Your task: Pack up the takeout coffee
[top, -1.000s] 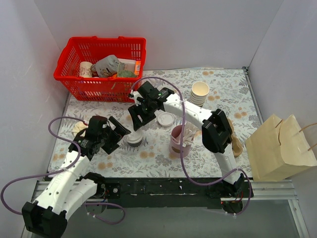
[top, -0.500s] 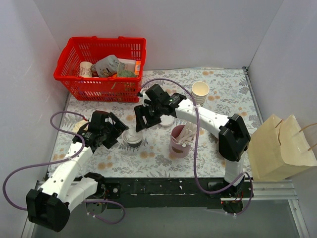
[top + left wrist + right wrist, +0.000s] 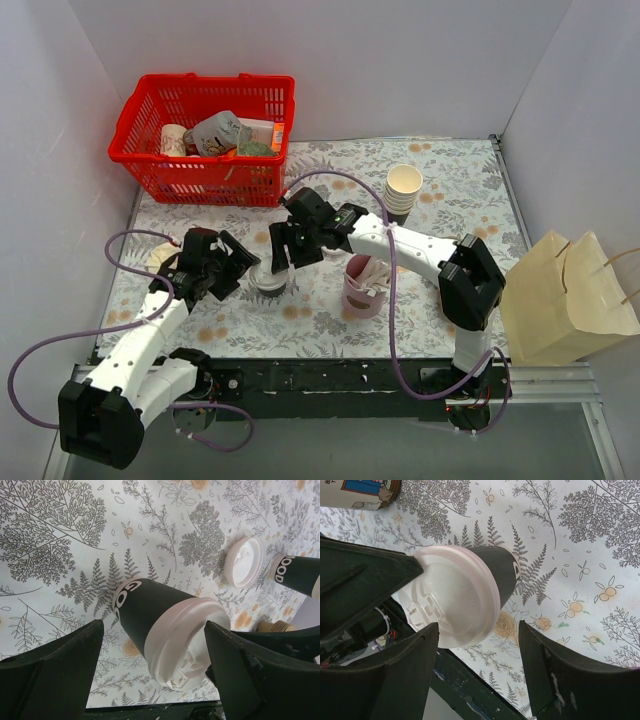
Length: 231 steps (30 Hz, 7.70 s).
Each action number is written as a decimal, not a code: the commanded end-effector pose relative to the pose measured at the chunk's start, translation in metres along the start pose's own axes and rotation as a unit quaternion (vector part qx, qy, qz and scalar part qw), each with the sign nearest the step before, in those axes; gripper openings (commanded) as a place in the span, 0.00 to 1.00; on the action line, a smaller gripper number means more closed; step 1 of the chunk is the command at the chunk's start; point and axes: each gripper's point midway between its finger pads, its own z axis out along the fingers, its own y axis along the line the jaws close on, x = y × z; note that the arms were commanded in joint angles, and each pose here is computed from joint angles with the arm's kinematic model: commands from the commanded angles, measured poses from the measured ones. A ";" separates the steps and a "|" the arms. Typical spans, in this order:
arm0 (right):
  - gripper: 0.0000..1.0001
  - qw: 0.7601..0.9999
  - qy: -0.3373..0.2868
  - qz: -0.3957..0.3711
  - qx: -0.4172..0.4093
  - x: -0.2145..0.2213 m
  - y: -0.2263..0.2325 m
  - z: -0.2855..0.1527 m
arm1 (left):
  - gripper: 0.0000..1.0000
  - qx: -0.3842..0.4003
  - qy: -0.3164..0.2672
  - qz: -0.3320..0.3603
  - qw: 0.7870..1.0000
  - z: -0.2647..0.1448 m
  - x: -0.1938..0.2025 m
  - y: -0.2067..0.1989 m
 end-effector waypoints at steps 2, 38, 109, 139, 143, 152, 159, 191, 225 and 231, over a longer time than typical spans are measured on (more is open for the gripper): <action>0.72 0.998 -0.038 -0.013 0.042 -0.019 0.005 0.002 | 0.80 0.015 0.007 0.007 1.000 0.006 0.007 0.006; 0.46 0.993 0.050 -0.092 0.063 0.006 -0.049 0.025 | 0.38 0.025 0.141 -0.107 0.984 0.003 0.087 0.052; 0.53 0.976 -0.102 0.189 -0.023 0.012 0.018 -0.005 | 0.82 0.040 0.054 -0.004 0.998 0.020 0.024 -0.002; 0.36 0.987 -0.115 0.089 0.074 0.009 -0.031 0.010 | 0.58 -0.008 0.106 -0.063 0.992 0.016 0.057 0.036; 0.40 0.993 -0.088 0.064 0.043 -0.013 -0.023 0.005 | 0.63 0.000 0.126 -0.065 0.990 0.009 0.066 0.037; 0.37 0.999 -0.043 -0.010 -0.013 -0.025 0.001 0.027 | 0.73 0.032 0.146 -0.071 0.986 -0.005 0.074 0.028; 0.56 0.997 -0.049 -0.057 -0.016 -0.037 0.010 0.010 | 0.84 0.040 0.131 -0.059 0.989 -0.010 0.063 0.016; 0.73 0.989 -0.025 0.080 -0.119 -0.013 0.033 -0.005 | 0.84 0.076 0.063 -0.049 0.994 -0.011 0.031 -0.011; 0.61 0.989 0.007 0.115 -0.091 0.002 0.019 0.017 | 0.76 0.071 0.021 -0.011 0.997 0.003 0.017 -0.006; 0.59 0.988 0.016 0.123 -0.092 0.006 0.018 0.020 | 0.70 0.074 0.026 -0.014 0.997 0.008 0.022 -0.001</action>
